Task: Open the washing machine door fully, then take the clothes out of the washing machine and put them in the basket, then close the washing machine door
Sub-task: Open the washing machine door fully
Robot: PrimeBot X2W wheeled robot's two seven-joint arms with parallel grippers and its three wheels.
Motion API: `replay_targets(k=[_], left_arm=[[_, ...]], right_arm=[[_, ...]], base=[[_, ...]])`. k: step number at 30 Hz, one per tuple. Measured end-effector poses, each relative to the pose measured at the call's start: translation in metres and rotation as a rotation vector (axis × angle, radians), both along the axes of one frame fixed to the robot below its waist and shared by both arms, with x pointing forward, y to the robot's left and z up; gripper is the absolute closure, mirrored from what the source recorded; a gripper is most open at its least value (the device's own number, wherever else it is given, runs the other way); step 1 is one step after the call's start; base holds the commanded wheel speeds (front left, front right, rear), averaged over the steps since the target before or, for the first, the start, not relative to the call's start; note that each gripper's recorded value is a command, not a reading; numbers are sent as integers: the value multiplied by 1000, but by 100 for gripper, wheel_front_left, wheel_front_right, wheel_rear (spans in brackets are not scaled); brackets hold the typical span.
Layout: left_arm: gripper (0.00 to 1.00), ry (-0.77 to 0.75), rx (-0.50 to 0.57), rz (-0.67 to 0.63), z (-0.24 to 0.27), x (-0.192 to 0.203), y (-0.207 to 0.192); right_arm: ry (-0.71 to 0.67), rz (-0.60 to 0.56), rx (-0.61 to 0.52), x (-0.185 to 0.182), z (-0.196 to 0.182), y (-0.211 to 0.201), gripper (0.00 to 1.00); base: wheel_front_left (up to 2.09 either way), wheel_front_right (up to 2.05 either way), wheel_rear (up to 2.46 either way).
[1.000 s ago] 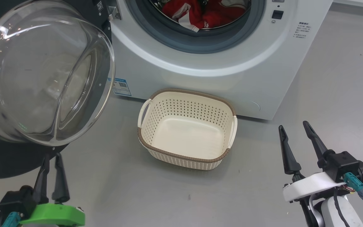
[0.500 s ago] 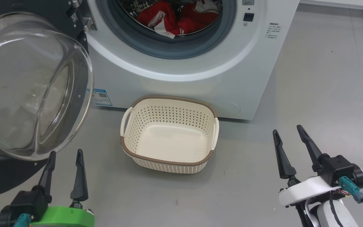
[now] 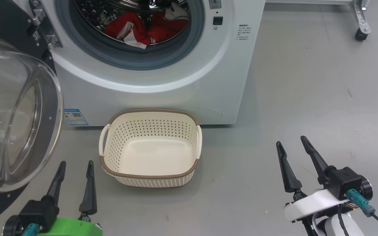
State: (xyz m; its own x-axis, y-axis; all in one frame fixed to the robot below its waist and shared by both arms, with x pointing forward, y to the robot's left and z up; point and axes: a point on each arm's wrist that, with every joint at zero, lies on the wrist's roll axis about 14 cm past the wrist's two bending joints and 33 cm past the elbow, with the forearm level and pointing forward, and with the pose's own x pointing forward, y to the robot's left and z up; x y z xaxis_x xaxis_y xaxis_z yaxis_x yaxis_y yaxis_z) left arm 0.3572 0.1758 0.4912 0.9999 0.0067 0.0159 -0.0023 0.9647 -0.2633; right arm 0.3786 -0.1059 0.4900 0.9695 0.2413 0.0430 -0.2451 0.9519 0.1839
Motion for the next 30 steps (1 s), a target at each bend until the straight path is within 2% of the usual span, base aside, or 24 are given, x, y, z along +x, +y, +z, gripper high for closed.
replay_targets(k=[14,30], left_arm=[[0,35,3,-125,-2,8,-39],[0,67,9,-113,-6,6,-37]], right_arm=[[-3,-116,7,-25,4,-32,0],[-6,-132,23,-26,6,-33,0]], base=[[0,0,0],[0,0,0]])
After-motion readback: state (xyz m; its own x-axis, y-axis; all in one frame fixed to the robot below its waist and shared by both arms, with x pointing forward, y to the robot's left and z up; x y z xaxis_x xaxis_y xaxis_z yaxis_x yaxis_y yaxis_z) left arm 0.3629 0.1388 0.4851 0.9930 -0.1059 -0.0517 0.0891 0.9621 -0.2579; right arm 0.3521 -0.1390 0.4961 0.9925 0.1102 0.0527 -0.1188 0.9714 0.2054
